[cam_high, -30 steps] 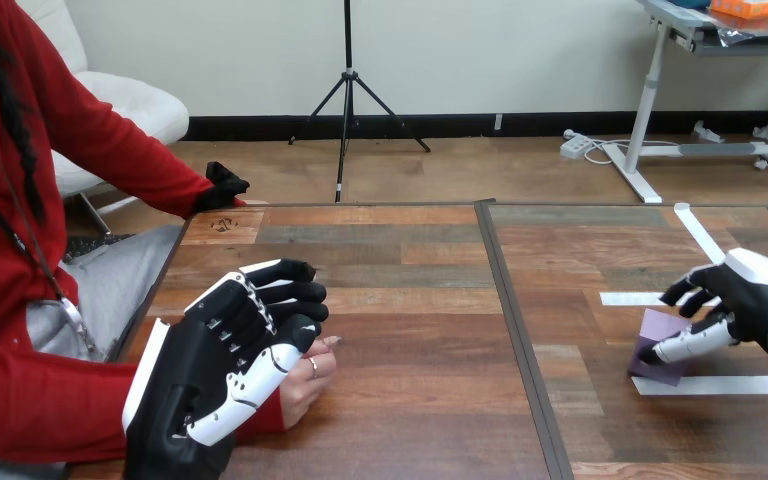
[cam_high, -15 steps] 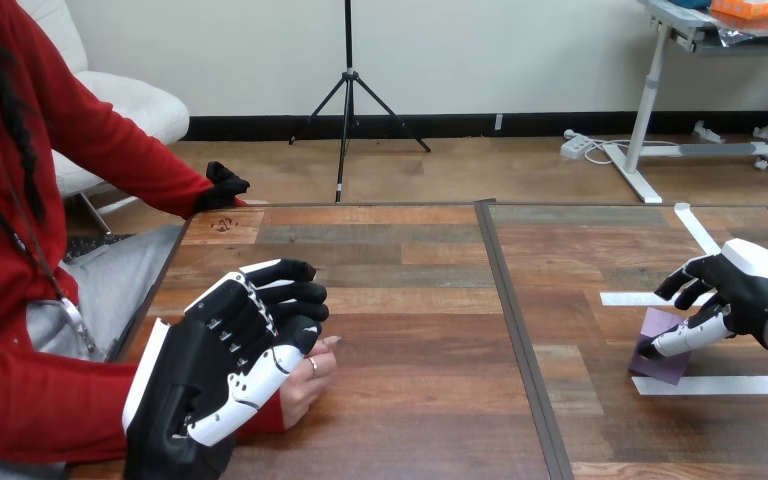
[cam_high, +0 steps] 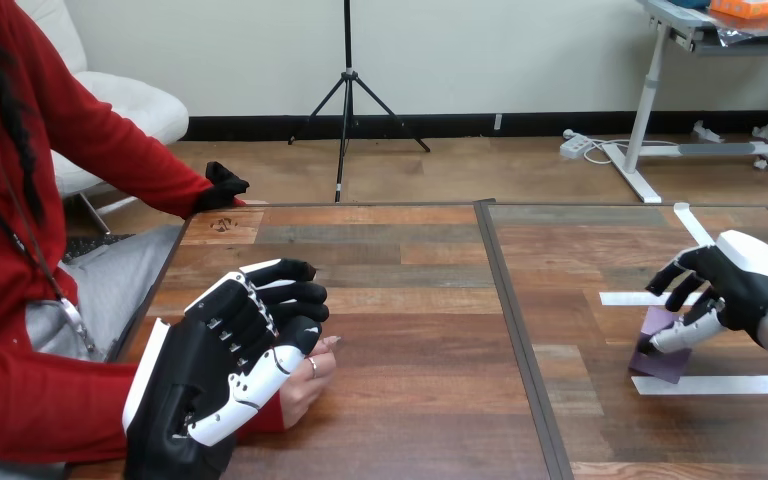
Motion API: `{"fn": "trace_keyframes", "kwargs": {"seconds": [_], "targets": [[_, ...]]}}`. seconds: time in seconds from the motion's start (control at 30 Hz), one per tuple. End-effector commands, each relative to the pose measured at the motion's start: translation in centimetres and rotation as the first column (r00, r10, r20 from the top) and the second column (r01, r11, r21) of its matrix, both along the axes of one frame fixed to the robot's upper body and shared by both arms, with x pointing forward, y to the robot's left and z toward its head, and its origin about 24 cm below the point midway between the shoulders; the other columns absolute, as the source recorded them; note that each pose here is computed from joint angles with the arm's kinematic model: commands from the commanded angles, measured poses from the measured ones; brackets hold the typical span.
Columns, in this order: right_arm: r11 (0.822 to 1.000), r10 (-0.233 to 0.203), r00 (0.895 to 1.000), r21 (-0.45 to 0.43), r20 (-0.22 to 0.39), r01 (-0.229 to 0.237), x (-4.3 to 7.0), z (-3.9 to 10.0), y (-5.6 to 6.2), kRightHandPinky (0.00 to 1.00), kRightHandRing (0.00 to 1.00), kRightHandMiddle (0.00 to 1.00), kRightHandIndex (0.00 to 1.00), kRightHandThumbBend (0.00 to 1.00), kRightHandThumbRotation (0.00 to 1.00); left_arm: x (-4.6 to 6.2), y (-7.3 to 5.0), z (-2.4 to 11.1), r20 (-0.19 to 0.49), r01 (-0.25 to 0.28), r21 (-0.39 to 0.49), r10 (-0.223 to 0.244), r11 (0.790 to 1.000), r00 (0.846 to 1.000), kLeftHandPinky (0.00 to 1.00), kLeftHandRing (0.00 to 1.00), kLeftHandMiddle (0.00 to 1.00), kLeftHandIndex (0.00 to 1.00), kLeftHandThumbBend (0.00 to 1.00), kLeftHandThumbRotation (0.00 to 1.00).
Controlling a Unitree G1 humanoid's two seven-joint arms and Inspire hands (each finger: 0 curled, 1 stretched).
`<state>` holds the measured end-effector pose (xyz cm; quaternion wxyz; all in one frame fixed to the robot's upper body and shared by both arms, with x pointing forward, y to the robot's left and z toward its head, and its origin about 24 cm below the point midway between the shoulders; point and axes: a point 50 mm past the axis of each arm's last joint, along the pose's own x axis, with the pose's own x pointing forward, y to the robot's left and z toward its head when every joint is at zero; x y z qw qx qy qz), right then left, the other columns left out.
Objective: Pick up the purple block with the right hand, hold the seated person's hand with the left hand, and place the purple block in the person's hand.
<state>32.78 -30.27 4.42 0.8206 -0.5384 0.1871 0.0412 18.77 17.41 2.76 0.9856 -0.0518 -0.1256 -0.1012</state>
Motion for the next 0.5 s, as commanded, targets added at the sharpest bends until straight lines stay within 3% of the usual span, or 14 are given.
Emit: {"fn": "trace_keyframes", "kwargs": {"seconds": [0.0, 0.47], "targets": [[1.000, 0.004, 0.998, 0.026, 0.063, -0.005, 1.03, 0.95, 0.85, 0.44, 0.51, 0.57, 0.57, 0.78, 0.00, 0.78, -0.21, 1.78, 0.086, 0.004, -0.006, -0.003, 1.000, 0.996, 0.61, 0.62, 0.63, 0.65, 0.59, 0.33], [1.000, 0.005, 1.000, -0.009, -0.003, -0.005, 1.19, 0.76, 0.85, 0.42, 0.50, 0.56, 0.59, 0.86, 0.00, 0.70, -0.12, 1.86, 0.088, -0.006, -0.013, 0.007, 1.000, 0.996, 0.61, 0.62, 0.63, 0.65, 0.59, 0.33]]}}
